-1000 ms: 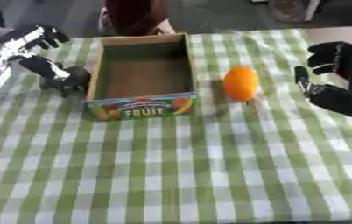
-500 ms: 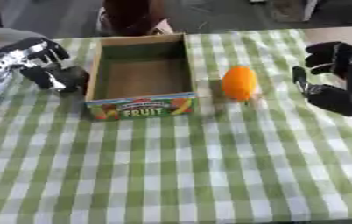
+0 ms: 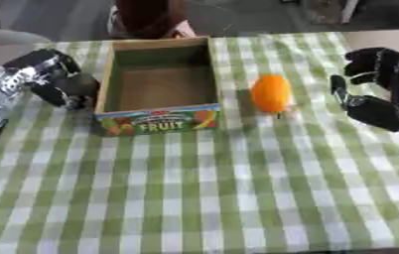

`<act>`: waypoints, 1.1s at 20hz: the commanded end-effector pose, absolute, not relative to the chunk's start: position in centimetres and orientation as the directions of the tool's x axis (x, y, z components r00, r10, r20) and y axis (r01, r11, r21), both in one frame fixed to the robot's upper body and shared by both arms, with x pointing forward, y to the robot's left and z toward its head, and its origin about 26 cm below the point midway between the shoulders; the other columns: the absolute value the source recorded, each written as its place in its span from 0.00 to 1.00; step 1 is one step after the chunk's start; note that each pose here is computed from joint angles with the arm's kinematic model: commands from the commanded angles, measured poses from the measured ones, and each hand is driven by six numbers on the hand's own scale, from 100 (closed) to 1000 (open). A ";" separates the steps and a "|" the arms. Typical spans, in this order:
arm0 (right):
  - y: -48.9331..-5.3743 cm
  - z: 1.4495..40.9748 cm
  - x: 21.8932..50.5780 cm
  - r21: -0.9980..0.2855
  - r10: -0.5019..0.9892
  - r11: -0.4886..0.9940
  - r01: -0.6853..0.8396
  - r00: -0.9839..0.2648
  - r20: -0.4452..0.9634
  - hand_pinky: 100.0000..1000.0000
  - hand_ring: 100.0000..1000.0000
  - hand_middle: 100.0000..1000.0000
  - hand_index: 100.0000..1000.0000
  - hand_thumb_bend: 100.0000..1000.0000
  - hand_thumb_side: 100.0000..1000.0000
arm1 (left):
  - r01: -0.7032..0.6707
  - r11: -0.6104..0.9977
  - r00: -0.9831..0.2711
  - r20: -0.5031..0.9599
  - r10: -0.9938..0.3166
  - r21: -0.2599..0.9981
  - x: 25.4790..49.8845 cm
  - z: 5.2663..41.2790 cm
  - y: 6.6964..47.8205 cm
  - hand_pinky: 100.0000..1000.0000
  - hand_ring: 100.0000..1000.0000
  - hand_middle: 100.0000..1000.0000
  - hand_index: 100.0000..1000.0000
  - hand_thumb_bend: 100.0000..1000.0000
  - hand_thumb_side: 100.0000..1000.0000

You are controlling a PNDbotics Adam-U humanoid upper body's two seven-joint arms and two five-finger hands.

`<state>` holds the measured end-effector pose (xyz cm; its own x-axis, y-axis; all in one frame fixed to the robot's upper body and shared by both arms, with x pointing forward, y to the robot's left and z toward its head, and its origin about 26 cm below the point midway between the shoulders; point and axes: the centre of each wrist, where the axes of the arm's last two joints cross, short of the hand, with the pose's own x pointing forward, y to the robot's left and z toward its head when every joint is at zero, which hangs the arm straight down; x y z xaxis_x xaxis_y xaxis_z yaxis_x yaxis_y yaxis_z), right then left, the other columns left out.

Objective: Pick up objects on the table and place them in the box.

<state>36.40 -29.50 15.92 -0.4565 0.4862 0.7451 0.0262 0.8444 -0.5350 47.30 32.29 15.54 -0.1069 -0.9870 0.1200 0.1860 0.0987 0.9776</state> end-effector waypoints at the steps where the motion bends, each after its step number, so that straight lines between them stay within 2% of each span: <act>1: -29.8 16.9 36.5 -0.539 0.491 0.842 0.041 -0.475 0.730 0.62 0.63 0.53 0.69 0.14 0.00 | 0.152 0.048 -0.108 0.065 -0.992 0.987 47.4 16.9 32.7 0.70 0.59 0.54 0.65 0.47 0.06; 4: -29.9 16.9 36.5 -0.537 0.491 0.842 0.043 -0.474 0.731 0.62 0.63 0.53 0.69 0.14 0.00 | 0.161 0.021 -0.116 0.040 -0.992 0.987 47.5 17.1 32.5 0.68 0.53 0.46 0.58 0.32 0.07; 6: -29.9 16.8 36.5 -0.537 0.491 0.842 0.043 -0.473 0.732 0.62 0.63 0.53 0.69 0.14 0.00 | 0.170 0.001 -0.126 0.023 -0.992 0.985 47.5 17.6 32.5 0.67 0.51 0.43 0.54 0.27 0.07; 12: -30.0 16.8 36.4 -0.539 0.494 0.841 0.044 -0.469 0.732 0.62 0.63 0.53 0.69 0.14 0.00 | 0.170 -0.054 -0.168 -0.025 -0.985 0.984 47.3 21.0 32.6 0.65 0.45 0.36 0.47 0.16 0.07; 18: -30.1 16.7 36.4 -0.542 0.499 0.839 0.046 -0.465 0.732 0.62 0.63 0.53 0.69 0.14 0.00 | 0.126 -0.083 -0.205 -0.056 -0.977 0.989 46.5 25.1 32.0 0.64 0.44 0.35 0.45 0.15 0.06; 22: -30.1 16.6 36.4 -0.543 0.497 0.839 0.041 -0.464 0.733 0.62 0.63 0.53 0.69 0.13 0.00 | 0.096 -0.091 -0.260 -0.064 -0.963 0.991 46.4 26.4 30.4 0.64 0.44 0.35 0.45 0.15 0.07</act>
<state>36.44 -29.54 15.70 -0.4501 0.4850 0.7497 0.0244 0.8460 -0.5327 46.73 30.34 23.88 -0.2512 -0.9671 -0.0400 0.1537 -0.0806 0.9848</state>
